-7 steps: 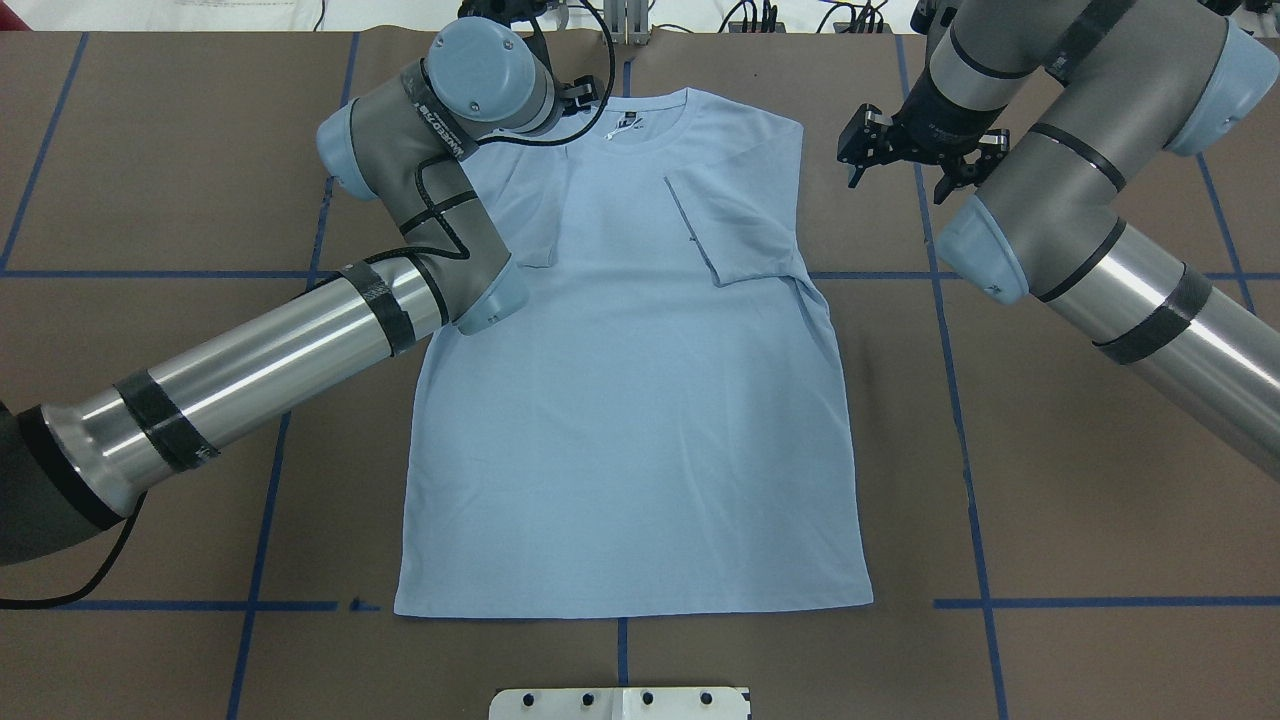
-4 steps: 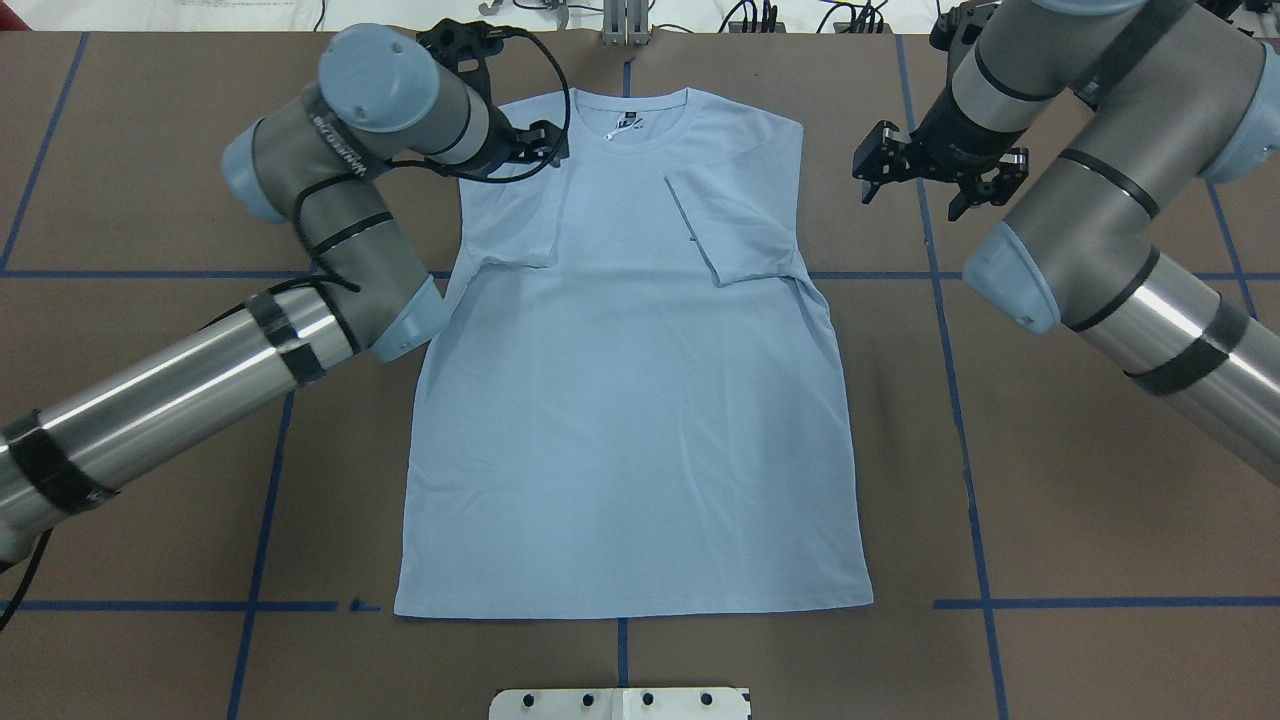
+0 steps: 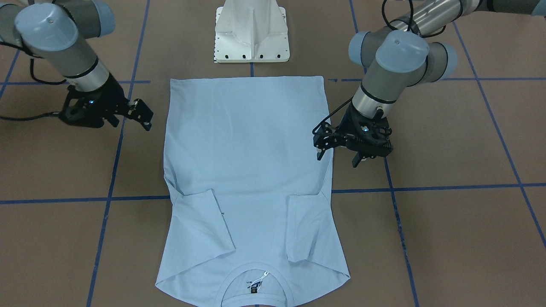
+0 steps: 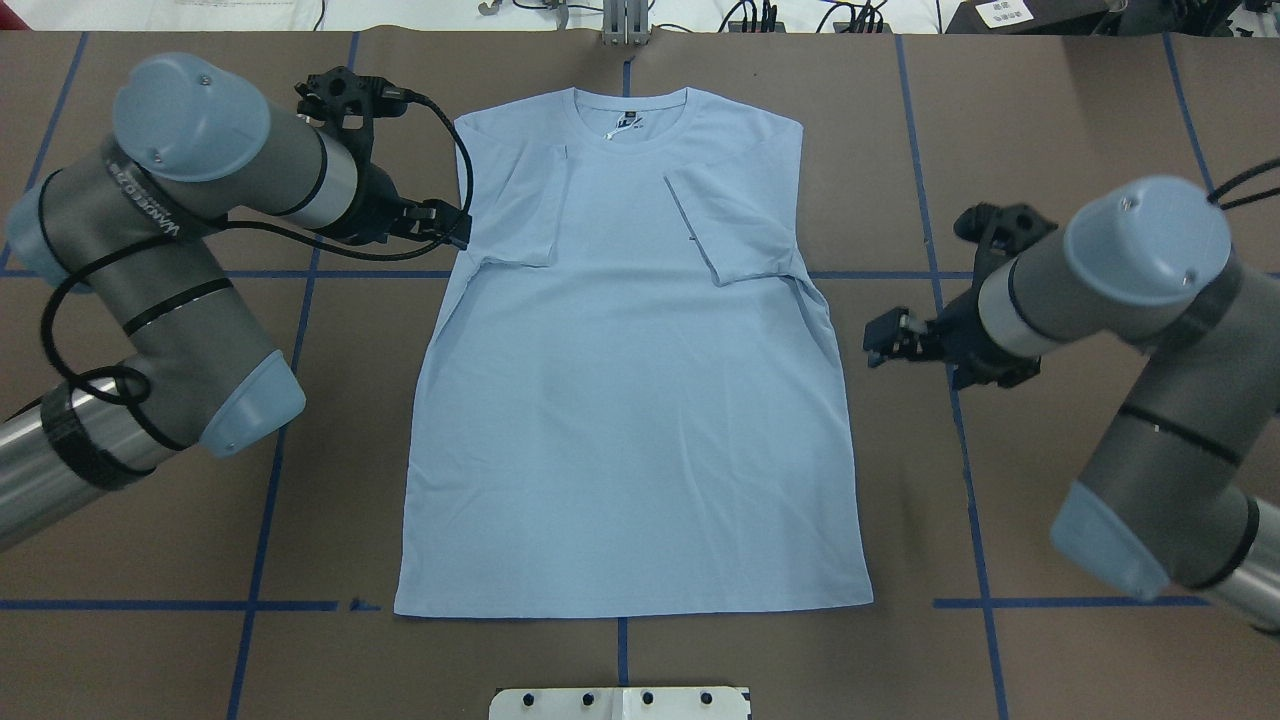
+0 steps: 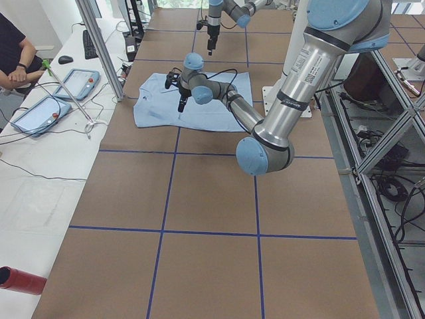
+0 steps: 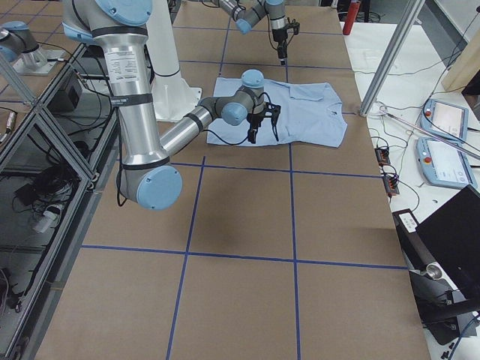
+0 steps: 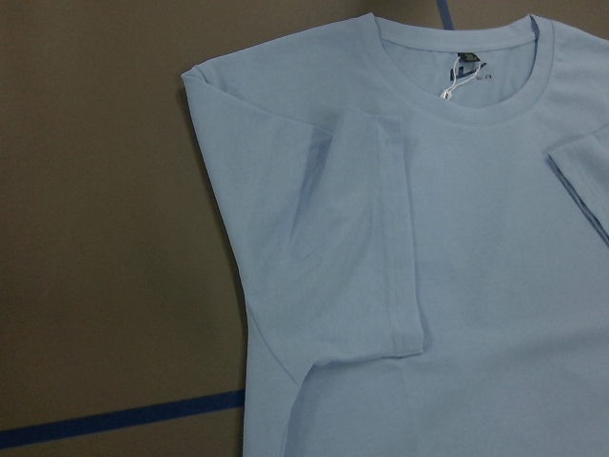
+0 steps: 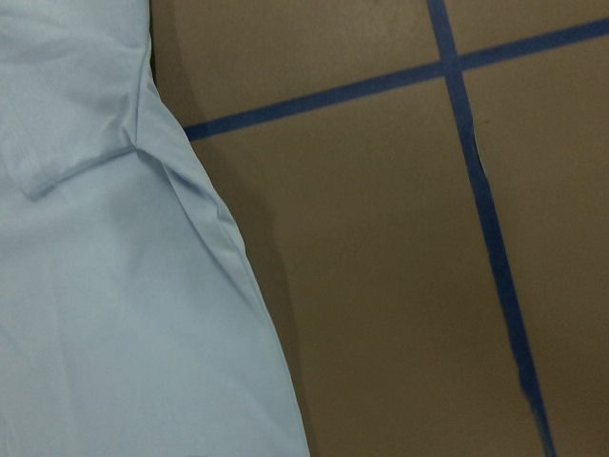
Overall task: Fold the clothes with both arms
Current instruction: 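Move the right gripper to the hem corner while the left gripper withdraws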
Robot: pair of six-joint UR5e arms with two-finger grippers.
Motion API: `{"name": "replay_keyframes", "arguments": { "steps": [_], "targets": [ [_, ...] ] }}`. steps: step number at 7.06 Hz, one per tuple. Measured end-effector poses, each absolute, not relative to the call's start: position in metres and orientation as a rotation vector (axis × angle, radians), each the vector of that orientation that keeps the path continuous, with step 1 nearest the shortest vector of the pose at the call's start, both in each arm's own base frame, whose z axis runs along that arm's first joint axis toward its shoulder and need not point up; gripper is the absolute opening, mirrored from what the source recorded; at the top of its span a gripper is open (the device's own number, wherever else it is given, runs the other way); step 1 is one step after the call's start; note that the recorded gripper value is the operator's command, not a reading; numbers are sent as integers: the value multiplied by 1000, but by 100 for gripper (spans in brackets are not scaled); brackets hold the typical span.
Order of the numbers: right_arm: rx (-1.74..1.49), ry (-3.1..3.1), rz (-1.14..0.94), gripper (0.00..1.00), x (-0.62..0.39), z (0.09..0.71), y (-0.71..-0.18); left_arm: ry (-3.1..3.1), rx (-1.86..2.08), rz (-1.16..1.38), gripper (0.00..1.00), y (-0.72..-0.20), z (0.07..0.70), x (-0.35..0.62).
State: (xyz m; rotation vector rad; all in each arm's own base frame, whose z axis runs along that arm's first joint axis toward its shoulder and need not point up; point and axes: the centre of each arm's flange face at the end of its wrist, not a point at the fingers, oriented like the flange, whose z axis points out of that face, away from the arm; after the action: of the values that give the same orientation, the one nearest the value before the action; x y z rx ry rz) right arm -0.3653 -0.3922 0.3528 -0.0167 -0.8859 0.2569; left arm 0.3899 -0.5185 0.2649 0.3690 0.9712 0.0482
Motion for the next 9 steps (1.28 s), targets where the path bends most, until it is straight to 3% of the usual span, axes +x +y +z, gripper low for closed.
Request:
{"name": "replay_keyframes", "arguments": {
  "steps": [3,6,7,8,9],
  "targets": [
    [-49,-878,234,100,-435,350,-260,968,393,109,100,-482,269,362],
    [-43,-821,196,100,-463,376,-225,970,389,118,100,-476,271,368],
    [-45,-811,194,91,-466,380,-224,973,384,125,100,-472,271,373],
    [-46,-808,193,69,-467,382,-224,974,379,131,100,-469,272,378],
    [-48,-806,192,38,-468,382,-224,973,375,135,100,-467,273,380]
  ]
}}
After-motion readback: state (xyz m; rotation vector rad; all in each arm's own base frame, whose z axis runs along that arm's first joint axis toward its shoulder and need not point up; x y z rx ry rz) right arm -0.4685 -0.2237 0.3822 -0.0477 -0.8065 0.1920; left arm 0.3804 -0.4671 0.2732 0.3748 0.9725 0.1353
